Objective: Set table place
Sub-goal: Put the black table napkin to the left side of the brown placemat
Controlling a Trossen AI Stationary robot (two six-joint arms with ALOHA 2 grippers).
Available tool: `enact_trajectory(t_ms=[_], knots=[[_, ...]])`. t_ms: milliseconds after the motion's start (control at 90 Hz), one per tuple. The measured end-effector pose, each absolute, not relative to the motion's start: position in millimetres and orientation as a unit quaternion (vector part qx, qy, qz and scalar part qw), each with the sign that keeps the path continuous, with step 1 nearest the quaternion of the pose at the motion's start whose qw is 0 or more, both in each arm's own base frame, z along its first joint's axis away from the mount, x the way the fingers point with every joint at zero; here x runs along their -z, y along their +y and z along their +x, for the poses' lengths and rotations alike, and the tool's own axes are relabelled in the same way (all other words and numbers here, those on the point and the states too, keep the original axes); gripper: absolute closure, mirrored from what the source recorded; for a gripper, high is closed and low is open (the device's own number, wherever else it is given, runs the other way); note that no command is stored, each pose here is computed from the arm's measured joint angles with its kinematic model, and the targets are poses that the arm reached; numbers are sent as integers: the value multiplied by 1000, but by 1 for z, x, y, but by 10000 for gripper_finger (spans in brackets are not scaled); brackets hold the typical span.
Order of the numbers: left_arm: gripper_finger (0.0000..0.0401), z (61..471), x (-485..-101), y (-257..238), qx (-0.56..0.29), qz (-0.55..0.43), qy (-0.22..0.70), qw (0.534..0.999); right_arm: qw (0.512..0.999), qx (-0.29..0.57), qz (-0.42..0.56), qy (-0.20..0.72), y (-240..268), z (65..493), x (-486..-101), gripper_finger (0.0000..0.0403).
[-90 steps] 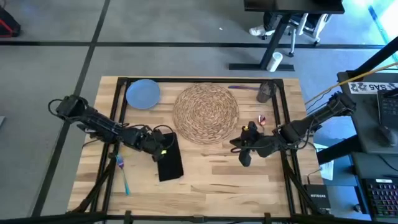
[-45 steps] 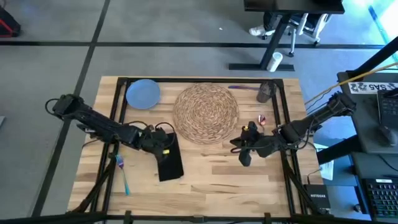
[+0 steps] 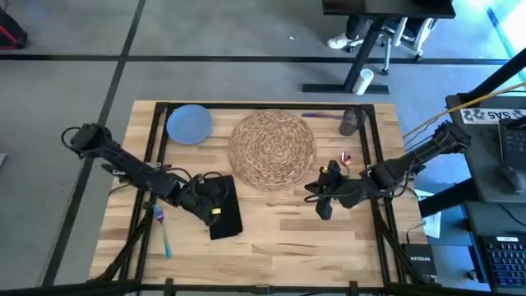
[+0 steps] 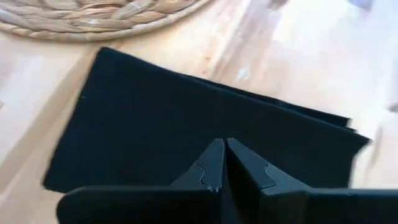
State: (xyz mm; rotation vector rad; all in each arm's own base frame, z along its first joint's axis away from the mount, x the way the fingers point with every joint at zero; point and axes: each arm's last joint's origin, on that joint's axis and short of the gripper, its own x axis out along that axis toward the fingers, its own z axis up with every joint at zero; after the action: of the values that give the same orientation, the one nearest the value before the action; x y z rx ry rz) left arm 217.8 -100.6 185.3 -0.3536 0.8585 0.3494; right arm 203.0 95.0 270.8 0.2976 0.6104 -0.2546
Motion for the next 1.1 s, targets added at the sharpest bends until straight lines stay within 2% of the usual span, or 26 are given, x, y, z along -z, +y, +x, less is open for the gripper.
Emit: enact_trajectory(t_ms=[800,1100], knots=[[401,230,-202,-116,-117,-196,336,914,935,124,146,298,95,203,-271,403],[401,232,-205,-117,-114,-194,334,915,935,125,146,298,95,203,-271,403]])
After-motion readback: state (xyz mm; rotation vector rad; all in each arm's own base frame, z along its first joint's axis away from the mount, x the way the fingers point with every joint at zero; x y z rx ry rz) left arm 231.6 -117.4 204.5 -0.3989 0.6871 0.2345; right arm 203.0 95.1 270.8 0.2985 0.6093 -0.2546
